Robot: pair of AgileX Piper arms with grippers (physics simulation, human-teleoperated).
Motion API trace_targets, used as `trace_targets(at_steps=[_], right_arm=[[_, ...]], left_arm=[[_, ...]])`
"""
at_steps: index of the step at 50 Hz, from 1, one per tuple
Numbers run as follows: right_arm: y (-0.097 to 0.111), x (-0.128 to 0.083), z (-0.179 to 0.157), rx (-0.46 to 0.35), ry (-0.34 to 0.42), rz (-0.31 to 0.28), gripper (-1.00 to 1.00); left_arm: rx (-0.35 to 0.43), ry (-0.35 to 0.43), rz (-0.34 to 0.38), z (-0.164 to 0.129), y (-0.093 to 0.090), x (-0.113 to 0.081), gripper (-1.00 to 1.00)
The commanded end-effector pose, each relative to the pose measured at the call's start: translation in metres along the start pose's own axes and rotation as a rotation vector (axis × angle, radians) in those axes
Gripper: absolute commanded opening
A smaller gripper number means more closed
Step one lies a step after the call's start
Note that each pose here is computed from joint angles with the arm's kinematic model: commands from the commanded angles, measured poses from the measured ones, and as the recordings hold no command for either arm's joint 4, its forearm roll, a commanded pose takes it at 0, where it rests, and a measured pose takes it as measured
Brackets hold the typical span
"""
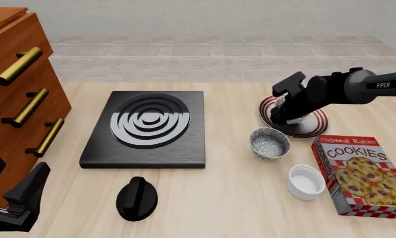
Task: Pick the akita bowl from table center and place it on the plate.
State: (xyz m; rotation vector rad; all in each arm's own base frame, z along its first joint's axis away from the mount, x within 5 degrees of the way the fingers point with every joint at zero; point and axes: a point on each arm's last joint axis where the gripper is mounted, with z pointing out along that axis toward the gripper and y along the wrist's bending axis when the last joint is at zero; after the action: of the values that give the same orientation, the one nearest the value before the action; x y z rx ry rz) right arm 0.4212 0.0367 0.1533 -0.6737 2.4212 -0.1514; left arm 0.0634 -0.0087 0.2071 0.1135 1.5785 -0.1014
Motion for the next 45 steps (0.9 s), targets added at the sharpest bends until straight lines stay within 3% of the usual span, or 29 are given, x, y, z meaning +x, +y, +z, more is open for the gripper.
trace_targets(at_steps=[1,37,45], right_arm=[[0.0,-0.005,-0.006,0.006,-0.02,-0.005,1.0],[-0.007,-0.013,-0.038,0.03,-0.057,-0.019,1.0],[-0.007,-0.021,-0.064,0.041,-0.088,-0.061,1.0]], left_arm=[[0.001,0.001,0.001,0.0,0.0,0.0,1.0],[0.003,0.001,0.001,0.0,0.0,0.0,1.0],[0.005,0.001,0.002,0.0,0.0,0.0,1.0]])
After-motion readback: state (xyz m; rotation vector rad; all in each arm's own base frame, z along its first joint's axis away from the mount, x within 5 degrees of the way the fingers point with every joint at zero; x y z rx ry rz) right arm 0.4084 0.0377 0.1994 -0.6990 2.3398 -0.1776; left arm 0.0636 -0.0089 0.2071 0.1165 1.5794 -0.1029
